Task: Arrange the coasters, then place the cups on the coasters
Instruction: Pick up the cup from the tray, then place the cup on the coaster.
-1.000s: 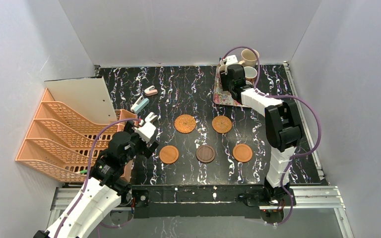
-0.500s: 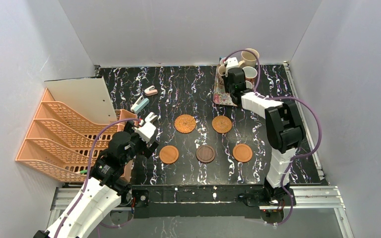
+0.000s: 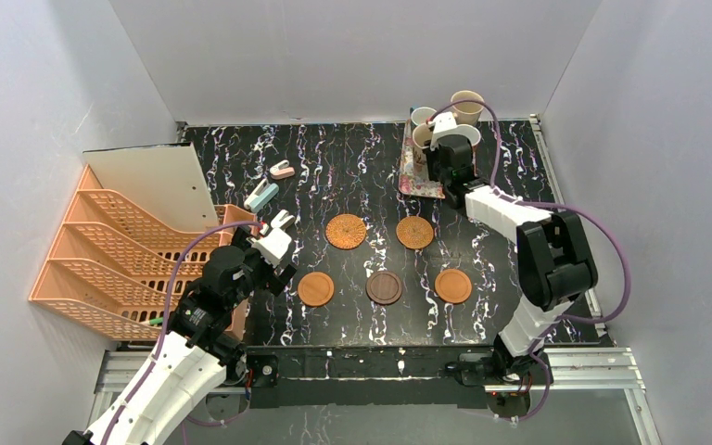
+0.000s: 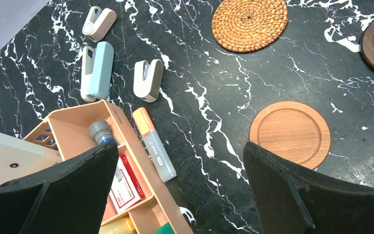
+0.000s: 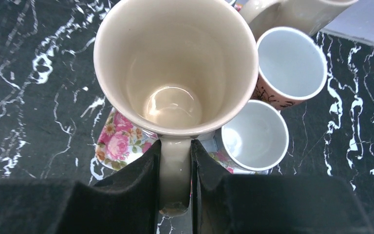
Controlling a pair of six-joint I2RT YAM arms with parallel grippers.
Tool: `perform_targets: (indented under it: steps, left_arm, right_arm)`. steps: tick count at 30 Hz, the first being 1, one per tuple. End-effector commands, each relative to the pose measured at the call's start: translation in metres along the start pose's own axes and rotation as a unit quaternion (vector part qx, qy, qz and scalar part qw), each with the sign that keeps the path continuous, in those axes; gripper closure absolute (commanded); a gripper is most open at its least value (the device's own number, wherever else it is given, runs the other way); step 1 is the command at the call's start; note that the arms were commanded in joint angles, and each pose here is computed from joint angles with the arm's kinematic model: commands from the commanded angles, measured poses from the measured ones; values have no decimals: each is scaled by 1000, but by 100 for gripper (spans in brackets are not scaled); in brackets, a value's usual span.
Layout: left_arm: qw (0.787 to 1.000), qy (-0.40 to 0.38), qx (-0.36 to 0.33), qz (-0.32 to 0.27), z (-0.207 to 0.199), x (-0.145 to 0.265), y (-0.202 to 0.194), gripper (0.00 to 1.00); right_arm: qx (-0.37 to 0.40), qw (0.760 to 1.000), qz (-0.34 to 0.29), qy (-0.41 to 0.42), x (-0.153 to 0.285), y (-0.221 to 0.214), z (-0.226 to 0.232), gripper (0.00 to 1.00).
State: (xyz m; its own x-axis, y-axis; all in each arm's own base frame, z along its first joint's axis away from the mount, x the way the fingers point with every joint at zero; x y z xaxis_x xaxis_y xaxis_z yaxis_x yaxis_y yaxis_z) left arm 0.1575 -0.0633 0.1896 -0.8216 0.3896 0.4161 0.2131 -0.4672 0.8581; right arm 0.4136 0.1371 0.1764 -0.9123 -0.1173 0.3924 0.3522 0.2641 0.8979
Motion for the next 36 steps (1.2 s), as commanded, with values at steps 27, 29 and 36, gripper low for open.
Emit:
perform_targets:
  steps: [27,29,36]
  left_arm:
    - [1000,1,-2,7,0,0,-4,2]
    - [1000,1,-2,6,0,0,-4,2]
    - [1000,1,-1,6,0,1,-4,2]
  right_arm:
    - [31,914,-233,330,133,107,102,99]
    - [37,911,-223,344,133,104,116,99]
    - [44,916,-184,355,127,98,140,99]
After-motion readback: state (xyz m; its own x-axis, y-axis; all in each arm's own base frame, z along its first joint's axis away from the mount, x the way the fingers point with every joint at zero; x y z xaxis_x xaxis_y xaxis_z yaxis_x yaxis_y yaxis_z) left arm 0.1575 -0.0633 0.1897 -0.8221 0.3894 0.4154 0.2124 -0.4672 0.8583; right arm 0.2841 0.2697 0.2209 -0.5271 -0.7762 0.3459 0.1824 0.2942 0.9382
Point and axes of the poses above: each gripper's point midway between its finger pads, its own x axis back along the fingers, its own z axis along the line the jaws close on, y = z × x, the point moved 8 cm from there along x, back along the fingers, and after that the axes turned 3 degrees about x, right-handed, at the moved point
